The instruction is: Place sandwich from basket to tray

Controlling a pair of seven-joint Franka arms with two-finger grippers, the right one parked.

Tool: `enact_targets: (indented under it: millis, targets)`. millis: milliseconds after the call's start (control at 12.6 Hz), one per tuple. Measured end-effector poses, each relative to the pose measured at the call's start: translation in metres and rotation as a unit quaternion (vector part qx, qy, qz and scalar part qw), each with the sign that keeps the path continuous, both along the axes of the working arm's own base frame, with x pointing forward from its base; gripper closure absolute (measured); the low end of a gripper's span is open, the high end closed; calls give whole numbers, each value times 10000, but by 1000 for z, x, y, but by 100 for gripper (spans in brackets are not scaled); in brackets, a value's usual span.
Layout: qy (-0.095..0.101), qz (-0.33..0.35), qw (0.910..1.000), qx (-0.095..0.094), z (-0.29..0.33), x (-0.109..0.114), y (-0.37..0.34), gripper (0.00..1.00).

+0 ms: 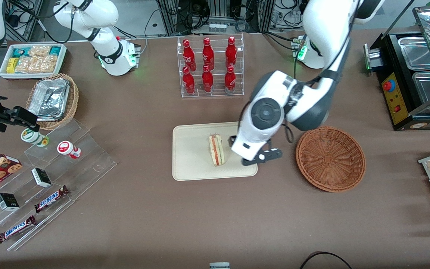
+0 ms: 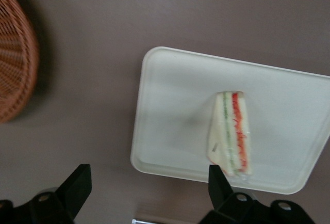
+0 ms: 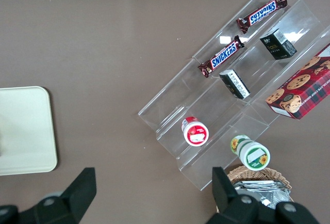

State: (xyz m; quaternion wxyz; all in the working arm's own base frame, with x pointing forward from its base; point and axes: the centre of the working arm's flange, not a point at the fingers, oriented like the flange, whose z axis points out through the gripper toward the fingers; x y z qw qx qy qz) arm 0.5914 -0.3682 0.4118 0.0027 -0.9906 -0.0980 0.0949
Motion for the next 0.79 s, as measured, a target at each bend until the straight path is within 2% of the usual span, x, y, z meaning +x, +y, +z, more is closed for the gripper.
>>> enact_targets:
  millis: [159,397,635,794]
  targets:
    - [44,-158,9999,-51,11,9,52,0]
    - [56,-452,9988,-171,32,8,124,0]
    - [-8,-722,9971,-235,55,-4,187,0]
    - [-46,-929,9954,-245,76,-21,224,0]
